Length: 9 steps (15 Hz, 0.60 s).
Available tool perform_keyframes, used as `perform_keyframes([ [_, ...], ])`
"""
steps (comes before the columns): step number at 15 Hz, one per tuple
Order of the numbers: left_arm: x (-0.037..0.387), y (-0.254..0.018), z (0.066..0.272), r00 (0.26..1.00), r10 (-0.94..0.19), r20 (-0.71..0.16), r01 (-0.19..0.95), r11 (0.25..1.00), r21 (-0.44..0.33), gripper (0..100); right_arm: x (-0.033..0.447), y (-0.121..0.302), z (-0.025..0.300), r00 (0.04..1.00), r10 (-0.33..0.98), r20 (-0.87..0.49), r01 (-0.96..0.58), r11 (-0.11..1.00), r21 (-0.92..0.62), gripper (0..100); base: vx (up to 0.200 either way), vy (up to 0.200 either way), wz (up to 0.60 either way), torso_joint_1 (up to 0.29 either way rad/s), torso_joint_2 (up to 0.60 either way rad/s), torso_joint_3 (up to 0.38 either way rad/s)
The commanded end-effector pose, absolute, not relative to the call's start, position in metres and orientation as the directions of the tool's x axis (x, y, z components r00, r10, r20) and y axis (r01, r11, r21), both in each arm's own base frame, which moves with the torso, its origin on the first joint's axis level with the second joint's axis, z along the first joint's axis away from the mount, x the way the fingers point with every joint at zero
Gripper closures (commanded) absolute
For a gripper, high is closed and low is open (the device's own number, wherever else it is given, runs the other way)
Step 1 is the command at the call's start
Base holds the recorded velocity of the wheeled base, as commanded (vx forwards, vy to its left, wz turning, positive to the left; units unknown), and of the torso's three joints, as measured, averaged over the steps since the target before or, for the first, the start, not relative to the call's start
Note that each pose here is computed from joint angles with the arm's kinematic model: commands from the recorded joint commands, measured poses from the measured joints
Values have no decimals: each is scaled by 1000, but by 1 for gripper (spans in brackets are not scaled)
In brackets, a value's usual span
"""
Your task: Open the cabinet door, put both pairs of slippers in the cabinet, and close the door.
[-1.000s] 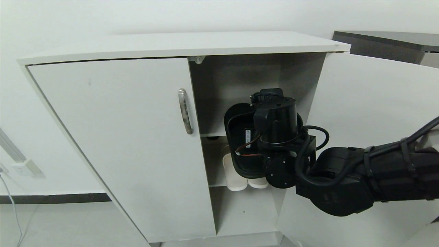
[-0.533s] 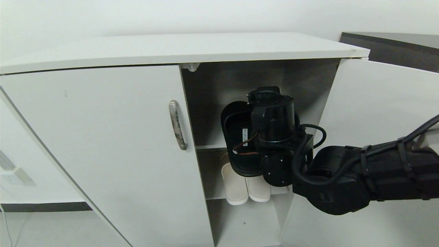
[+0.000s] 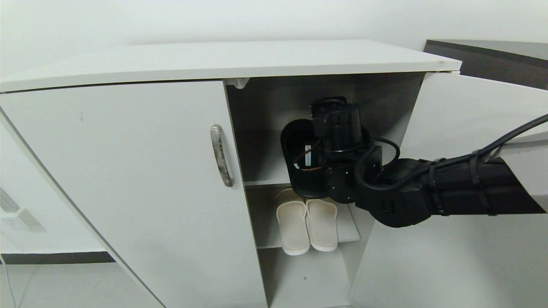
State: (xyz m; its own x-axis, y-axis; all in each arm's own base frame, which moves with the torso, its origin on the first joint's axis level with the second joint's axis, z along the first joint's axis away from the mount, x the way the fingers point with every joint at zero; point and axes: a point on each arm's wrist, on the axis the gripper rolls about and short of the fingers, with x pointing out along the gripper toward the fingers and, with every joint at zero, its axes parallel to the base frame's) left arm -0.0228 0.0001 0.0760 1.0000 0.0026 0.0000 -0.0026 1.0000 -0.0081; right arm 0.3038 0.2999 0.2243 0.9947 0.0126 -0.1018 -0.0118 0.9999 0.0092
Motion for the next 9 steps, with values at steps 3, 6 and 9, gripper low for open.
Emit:
perform_keyframes([
  [3,-23,0,76,1000,3,0,-3,1000,-9,100,314,310,219,993,36,-115,-35,999,13,100,0,0,0,0,0,0],
  [6,-23,0,76,1000,3,0,-3,1000,-9,100,321,316,218,990,50,-129,-49,999,11,100,0,0,0,0,0,0],
  [9,-23,0,76,1000,9,-2,-9,1000,-9,100,328,323,218,990,48,-129,-47,999,12,100,0,0,0,0,0,0],
])
